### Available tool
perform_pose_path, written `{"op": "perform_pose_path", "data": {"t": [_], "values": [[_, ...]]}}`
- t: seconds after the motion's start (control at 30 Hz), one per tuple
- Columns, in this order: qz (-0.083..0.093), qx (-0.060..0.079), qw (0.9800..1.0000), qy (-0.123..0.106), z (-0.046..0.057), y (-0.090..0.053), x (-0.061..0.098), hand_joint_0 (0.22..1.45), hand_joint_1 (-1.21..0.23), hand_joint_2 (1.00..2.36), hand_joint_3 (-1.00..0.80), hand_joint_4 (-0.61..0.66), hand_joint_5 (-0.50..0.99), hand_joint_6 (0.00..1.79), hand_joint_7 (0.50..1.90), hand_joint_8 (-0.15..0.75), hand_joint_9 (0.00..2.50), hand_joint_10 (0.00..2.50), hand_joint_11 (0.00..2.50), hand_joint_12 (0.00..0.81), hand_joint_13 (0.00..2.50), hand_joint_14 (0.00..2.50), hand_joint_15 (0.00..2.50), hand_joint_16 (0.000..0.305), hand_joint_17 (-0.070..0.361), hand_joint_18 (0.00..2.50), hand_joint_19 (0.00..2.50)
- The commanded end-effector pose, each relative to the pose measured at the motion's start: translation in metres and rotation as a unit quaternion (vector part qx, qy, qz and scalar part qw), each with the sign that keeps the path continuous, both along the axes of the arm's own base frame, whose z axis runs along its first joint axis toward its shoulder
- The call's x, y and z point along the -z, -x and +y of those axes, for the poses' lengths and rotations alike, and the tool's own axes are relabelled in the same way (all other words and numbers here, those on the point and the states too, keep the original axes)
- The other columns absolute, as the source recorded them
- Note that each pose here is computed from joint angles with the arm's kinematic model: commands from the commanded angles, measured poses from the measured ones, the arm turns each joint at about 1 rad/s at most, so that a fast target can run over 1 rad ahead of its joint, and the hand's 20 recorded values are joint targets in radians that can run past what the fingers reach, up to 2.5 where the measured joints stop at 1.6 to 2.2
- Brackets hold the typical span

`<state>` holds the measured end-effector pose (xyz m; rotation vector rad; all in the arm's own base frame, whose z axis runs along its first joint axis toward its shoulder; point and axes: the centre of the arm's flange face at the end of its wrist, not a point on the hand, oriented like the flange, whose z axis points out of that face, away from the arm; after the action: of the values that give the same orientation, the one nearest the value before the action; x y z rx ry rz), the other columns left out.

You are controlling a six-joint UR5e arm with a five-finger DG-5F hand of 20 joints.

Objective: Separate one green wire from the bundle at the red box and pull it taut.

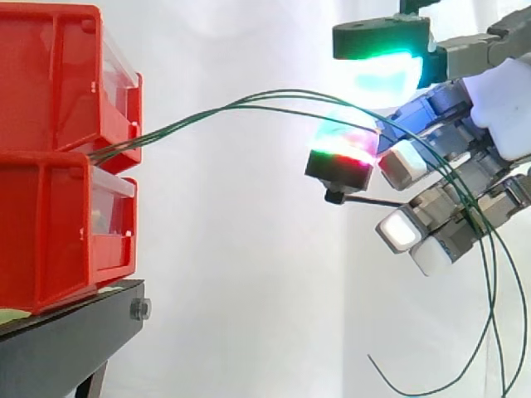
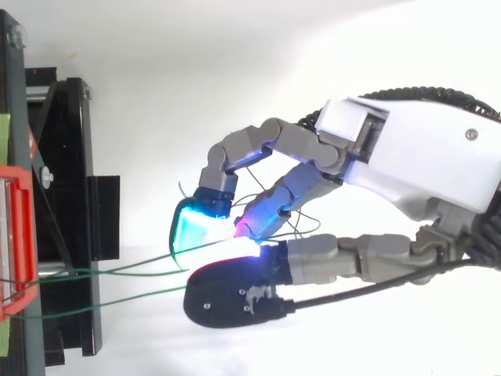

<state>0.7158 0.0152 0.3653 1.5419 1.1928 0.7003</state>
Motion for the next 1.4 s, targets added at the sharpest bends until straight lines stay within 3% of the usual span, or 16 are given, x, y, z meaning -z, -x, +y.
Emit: {"op": "perform_pose_path", "data": {"t": [0.0,0.27,0.43,0.57,0.63,0.77,0.87,1.07,1.23,1.37], "values": [[0.001,-0.001,1.0,0.0,0.0007,0.0003,-0.0052,0.6,-0.76,1.01,-0.35,0.1,-0.17,0.85,0.94,0.234,1.05,0.02,0.78,0.343,0.79,0.02,0.54,0.05,0.112,0.57,0.57],[0.006,-0.001,1.0,0.001,0.0015,0.0016,-0.0078,0.64,-0.82,1.01,-0.3,0.05,-0.17,0.87,0.96,0.233,1.06,0.02,0.82,0.341,0.79,0.02,0.55,0.05,0.113,0.59,0.57],[0.006,-0.002,1.0,0.001,0.0026,0.0016,-0.0078,0.65,-0.9,1.01,-0.44,0.07,-0.17,0.88,0.92,0.219,1.05,0.02,0.83,0.338,0.78,0.02,0.55,0.05,0.111,0.6,0.56],[0.006,-0.001,1.0,0.001,0.0015,0.0016,-0.0078,0.58,-0.86,1.0,-0.5,0.08,-0.17,0.88,0.92,0.225,1.07,0.02,0.82,0.338,0.79,0.02,0.55,0.05,0.112,0.6,0.55],[0.006,0.0,1.0,0.001,0.0004,0.0016,-0.0078,0.53,-0.75,1.0,-0.5,0.08,-0.16,0.87,0.92,0.234,1.1,0.02,0.82,0.346,0.8,0.02,0.54,0.052,0.116,0.62,0.56],[0.007,0.001,1.0,0.001,-0.0006,0.0012,-0.0068,0.56,-0.62,1.0,-0.5,0.08,-0.16,0.87,0.95,0.235,1.12,0.02,0.82,0.348,0.8,0.02,0.54,0.05,0.113,0.6,0.57],[0.006,0.002,1.0,0.0,-0.0028,0.0014,-0.0078,0.59,-0.64,1.01,-0.41,0.07,-0.15,0.87,0.98,0.234,1.12,0.02,0.82,0.346,0.81,0.02,0.55,0.049,0.111,0.6,0.57],[0.006,0.002,1.0,0.0,-0.0028,0.0014,-0.0078,0.64,-0.83,1.01,-0.27,0.02,-0.16,0.88,1.03,0.238,1.1,0.02,0.84,0.342,0.8,0.02,0.55,0.049,0.111,0.6,0.56],[0.007,0.002,1.0,0.001,-0.0033,0.0028,-0.0103,0.7,-0.94,1.01,-0.34,-0.03,-0.17,0.9,1.02,0.222,1.07,0.02,0.83,0.337,0.78,0.02,0.53,0.049,0.11,0.61,0.53],[0.011,0.002,0.9999,0.003,-0.0051,0.0057,-0.0135,0.72,-0.97,1.0,-0.5,0.03,-0.17,0.9,0.93,0.209,1.05,0.02,0.82,0.331,0.77,0.02,0.52,0.048,0.109,0.61,0.52]]}}
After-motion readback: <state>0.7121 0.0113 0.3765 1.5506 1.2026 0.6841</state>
